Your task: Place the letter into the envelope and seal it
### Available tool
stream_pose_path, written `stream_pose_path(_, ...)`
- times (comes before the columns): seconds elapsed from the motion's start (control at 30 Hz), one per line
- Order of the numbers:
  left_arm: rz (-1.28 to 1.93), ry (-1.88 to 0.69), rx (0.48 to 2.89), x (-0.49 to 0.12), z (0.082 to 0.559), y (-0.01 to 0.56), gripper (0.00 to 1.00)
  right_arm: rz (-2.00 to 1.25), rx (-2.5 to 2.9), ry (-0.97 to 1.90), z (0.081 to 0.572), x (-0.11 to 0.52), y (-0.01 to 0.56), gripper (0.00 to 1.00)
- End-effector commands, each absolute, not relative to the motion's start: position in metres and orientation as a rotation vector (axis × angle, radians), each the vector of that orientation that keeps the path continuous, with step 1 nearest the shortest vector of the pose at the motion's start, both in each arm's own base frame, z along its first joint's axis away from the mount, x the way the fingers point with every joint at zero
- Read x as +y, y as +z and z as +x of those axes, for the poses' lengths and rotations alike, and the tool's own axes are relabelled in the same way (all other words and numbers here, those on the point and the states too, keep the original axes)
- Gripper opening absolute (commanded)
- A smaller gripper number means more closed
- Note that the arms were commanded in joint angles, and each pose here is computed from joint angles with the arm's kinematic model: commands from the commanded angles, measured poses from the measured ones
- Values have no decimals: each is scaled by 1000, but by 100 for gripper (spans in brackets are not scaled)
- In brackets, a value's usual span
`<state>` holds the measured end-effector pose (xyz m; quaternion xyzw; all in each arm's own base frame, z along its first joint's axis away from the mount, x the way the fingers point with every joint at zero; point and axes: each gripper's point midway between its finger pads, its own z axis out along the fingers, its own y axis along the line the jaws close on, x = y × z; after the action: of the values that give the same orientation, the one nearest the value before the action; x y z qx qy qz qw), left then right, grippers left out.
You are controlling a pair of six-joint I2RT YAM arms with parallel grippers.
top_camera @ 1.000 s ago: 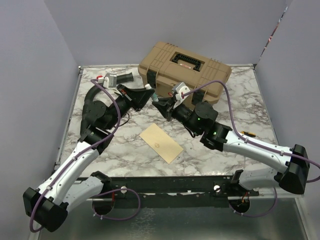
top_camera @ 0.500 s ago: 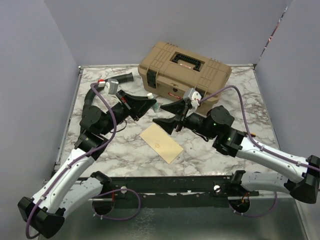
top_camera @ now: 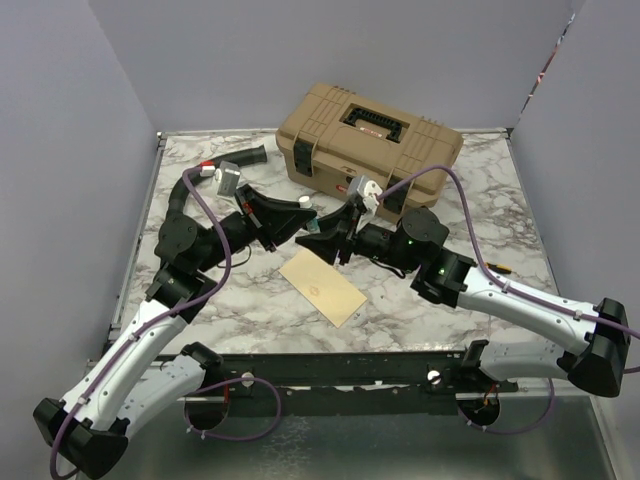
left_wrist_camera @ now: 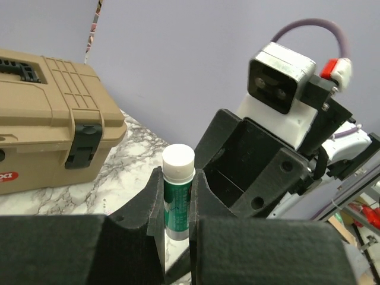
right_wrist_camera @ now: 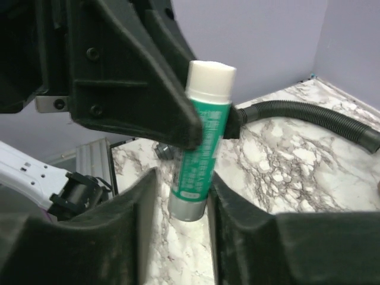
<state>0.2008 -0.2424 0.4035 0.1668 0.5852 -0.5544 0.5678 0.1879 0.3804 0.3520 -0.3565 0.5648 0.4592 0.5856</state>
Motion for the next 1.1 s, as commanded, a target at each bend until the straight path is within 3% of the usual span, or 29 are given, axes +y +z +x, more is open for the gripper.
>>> stream_pose_path(0.0, 440, -1304, 1302, -240, 189, 421, 0, -805, 1241, 1165, 174, 379, 378, 27)
stream_pose_path(0.07, 425, -1298, 1301, -238, 190, 421, 0, -793, 1248, 1167, 176, 379, 378, 9)
stream_pose_path(0.13, 407, -1297, 1303, -237, 191, 420, 0, -763, 1254, 1172, 177, 377, 380, 1)
stream_pose_path(0.17, 402, -1300, 1304, -237, 191, 420, 0, -751, 1248, 1179, 177, 376, 382, 1)
stream_pose_path(0.3, 410, -1324, 1336, -240, 190, 409, 26, -714, 1192, 1245, 169, 372, 398, 1)
stream_pose_path(0.37, 418, -1342, 1352, -242, 189, 402, 33, -707, 1159, 1273, 164, 370, 406, 1)
stream_pose_path(0.6, 416, -1392, 1342, -244, 183, 394, 37, -753, 1109, 1331, 152, 373, 413, 0)
stream_pose_path(0.87, 428, -1423, 1330, -247, 181, 389, 51, -767, 1103, 1383, 146, 379, 412, 1)
stream_pose_path(1.07, 422, -1421, 1314, -246, 181, 389, 44, -792, 1110, 1421, 141, 382, 408, 0)
